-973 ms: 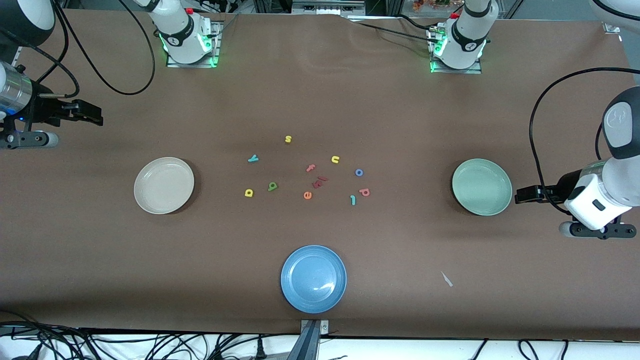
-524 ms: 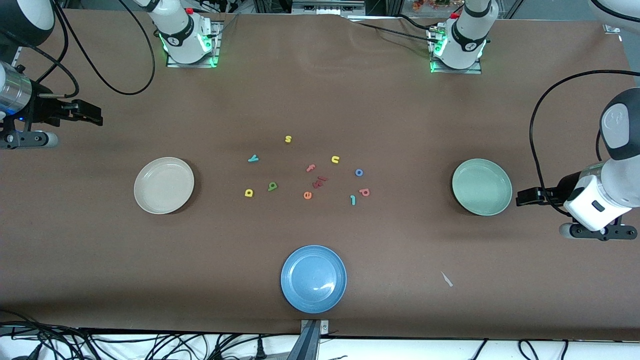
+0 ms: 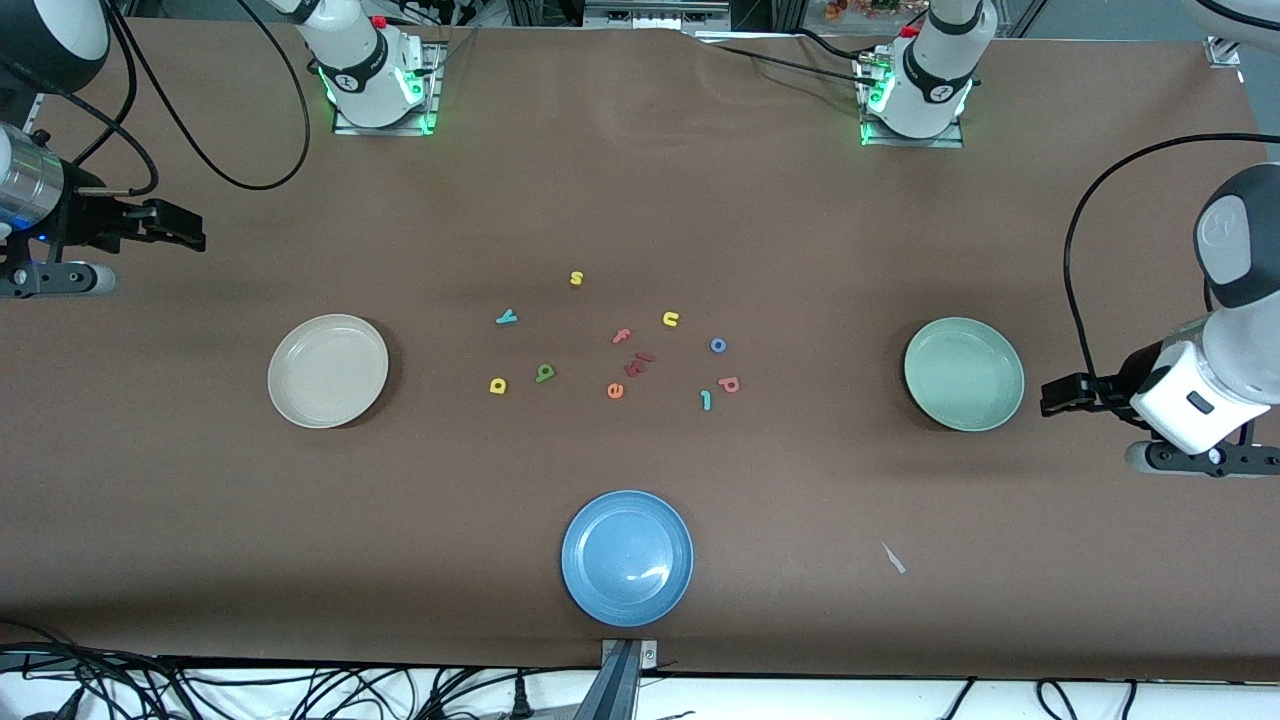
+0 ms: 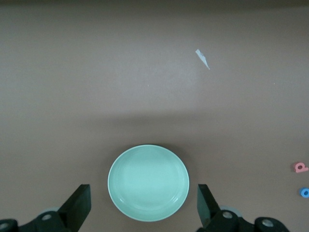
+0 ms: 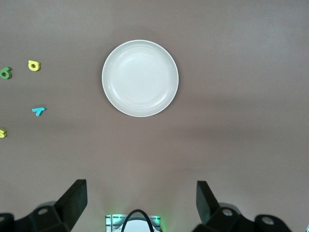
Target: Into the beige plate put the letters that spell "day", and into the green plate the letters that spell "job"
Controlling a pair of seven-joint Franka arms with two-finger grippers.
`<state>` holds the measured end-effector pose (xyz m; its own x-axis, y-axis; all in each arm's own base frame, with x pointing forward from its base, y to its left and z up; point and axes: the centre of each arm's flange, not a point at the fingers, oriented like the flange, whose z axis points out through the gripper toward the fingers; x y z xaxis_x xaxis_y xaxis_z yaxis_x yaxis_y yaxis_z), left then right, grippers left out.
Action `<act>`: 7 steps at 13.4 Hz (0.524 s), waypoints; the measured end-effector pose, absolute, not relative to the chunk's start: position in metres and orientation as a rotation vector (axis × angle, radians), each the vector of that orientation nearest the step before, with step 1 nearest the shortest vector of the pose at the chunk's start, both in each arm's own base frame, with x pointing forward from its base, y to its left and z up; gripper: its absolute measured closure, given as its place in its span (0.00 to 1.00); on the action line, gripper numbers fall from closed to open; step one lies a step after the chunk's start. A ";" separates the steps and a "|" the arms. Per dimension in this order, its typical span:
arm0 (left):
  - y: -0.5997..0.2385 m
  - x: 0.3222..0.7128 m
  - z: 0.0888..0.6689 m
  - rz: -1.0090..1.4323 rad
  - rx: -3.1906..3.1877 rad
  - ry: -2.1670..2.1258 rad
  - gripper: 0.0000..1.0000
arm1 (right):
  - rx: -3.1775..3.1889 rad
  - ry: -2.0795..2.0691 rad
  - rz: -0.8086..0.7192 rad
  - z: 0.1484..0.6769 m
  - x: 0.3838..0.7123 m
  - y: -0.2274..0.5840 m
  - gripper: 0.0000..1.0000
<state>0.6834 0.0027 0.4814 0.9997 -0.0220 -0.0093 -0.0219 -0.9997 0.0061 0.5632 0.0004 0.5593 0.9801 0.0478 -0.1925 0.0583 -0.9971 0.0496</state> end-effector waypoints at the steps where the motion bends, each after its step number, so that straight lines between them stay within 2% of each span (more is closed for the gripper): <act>1: 0.001 0.678 0.482 -0.010 3.135 -0.037 0.01 | 3.071 0.082 -0.297 0.559 0.563 0.000 0.00; 7: -0.007 0.667 0.477 -0.052 3.133 -0.060 0.00 | 3.070 0.087 -0.308 0.555 0.565 0.002 0.00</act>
